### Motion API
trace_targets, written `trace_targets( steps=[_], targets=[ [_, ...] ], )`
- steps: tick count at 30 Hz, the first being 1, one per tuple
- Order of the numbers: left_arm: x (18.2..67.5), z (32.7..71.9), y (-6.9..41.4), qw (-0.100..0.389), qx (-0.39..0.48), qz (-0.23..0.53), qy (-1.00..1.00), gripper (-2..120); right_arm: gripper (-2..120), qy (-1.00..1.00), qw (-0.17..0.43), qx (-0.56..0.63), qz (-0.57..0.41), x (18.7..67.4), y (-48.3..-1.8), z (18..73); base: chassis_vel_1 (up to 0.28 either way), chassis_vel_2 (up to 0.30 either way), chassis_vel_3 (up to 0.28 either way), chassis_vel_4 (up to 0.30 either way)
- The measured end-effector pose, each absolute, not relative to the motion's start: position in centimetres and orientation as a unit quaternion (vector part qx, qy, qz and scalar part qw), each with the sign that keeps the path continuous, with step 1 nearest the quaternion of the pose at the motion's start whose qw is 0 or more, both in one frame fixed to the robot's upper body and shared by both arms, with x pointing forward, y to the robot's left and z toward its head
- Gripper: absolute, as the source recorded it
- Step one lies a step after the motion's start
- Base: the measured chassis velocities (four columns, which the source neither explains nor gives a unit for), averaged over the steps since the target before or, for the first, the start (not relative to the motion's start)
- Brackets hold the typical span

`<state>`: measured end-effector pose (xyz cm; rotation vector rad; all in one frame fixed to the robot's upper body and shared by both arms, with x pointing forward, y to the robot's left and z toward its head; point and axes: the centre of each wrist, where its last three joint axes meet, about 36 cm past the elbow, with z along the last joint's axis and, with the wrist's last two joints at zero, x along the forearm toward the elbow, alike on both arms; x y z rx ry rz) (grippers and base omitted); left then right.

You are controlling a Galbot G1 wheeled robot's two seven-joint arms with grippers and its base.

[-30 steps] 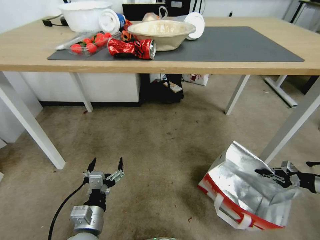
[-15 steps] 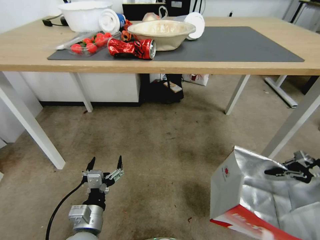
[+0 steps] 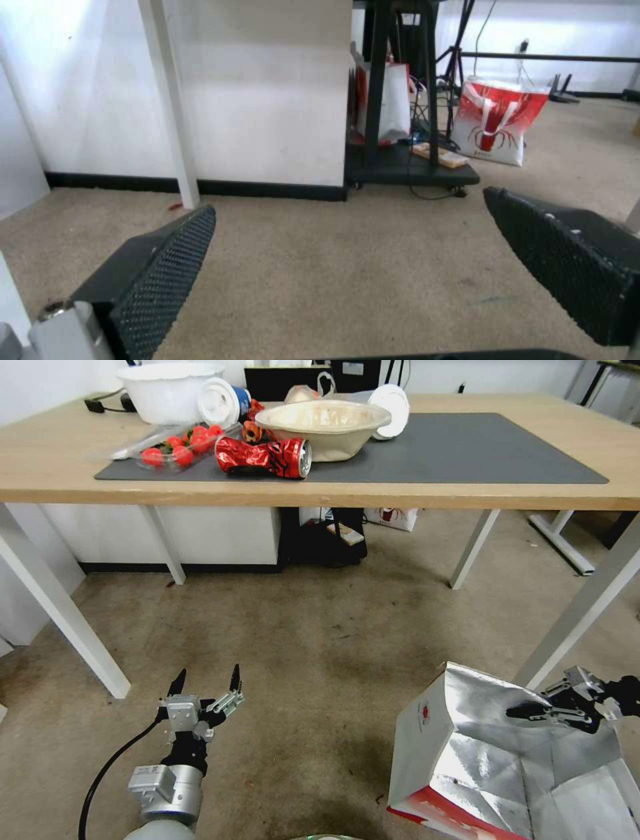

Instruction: Pick up the food delivery bag from the floor and place it on the table.

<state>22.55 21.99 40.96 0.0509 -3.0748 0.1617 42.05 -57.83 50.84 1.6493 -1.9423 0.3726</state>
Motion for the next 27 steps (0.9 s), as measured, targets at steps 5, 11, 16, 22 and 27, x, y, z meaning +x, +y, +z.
trace_targets(
  steps=[5,11,16,22,27],
  targets=[
    [22.6,41.1,22.1,0.031,0.024,0.051,-0.998,100,0,-0.723,0.280,0.617,0.135,42.0,-57.5,50.9,0.000,0.000,0.000,0.000],
    [22.6,41.2,22.1,0.028,0.026,0.052,-0.998,100,0,-0.722,0.280,0.620,0.130,41.9,-57.1,50.7,0.000,0.000,0.000,0.000],
    [22.5,41.3,22.0,0.028,0.027,0.052,-0.998,100,0,-0.722,0.281,0.620,0.122,41.8,-56.9,50.6,0.000,0.000,0.000,0.000],
    [22.5,41.4,22.0,0.031,0.029,0.050,-0.998,100,0,-0.721,0.282,0.623,0.109,41.8,-56.4,50.8,0.000,0.000,0.000,0.000],
    [22.5,41.4,21.9,0.030,0.029,0.052,-0.998,100,0,-0.720,0.282,0.624,0.107,41.8,-56.2,50.9,0.000,0.000,0.000,0.000]
  ],
)
